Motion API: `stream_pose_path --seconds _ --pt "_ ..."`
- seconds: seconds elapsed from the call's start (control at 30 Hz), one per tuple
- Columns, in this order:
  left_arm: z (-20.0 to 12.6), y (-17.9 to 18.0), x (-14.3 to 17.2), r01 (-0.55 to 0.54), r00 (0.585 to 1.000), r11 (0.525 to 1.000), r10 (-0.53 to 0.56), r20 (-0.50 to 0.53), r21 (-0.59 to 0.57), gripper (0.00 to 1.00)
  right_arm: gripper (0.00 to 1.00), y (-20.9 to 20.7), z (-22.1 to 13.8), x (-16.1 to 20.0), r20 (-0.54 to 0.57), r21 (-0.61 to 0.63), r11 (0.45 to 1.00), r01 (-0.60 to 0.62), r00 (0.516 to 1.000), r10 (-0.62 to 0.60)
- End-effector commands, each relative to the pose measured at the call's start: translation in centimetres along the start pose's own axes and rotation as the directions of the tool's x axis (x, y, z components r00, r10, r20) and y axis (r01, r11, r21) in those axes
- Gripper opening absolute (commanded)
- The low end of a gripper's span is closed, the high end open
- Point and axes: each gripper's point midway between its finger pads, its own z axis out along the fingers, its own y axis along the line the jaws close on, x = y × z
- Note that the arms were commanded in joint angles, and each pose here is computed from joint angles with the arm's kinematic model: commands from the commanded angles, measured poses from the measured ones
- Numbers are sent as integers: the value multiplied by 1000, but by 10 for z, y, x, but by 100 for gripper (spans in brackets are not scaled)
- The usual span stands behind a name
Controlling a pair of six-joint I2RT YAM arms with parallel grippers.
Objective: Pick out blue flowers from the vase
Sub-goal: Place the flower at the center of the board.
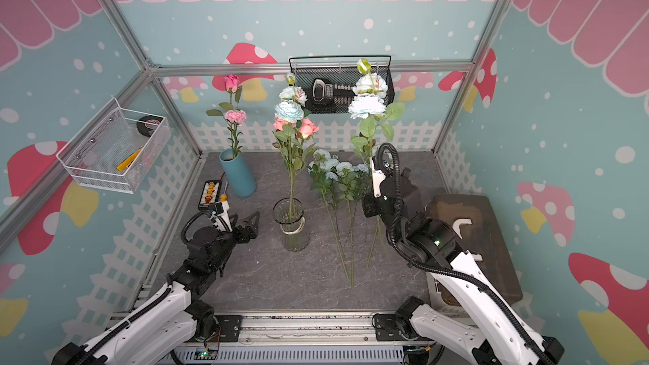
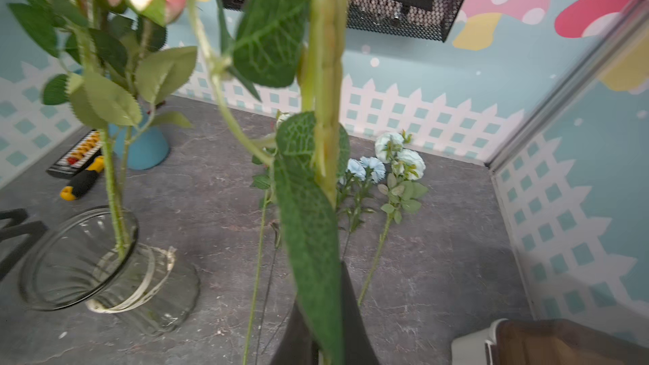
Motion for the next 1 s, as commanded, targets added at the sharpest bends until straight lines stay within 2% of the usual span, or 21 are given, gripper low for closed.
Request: stream_pose_path --seconds 0.0,0.2,0.4,0.57,0.87,0.97 --pt "-2 -1 -4 19 1000 1000 -19 20 14 91 0 -26 4 11 -20 115 993 -21 1000 23" --pt "-4 -1 -4 19 999 1000 -20 26 15 91 0 -49 37 48 -136 124 984 -126 980 143" --pt "-4 0 -4 21 999 1000 -21 28 14 91 0 -63 67 76 -231 156 979 -131 959 165" --pt "-5 -1 -4 21 999 1000 -22 29 16 91 0 -83 92 109 -329 209 967 -149 920 213" --pt "-5 -1 -4 21 999 1000 -22 30 17 91 0 -108 143 134 -379 170 939 -300 859 343" --pt "-5 -1 -4 21 999 1000 -22 30 17 91 0 -121 163 141 -402 190 929 -316 839 367"
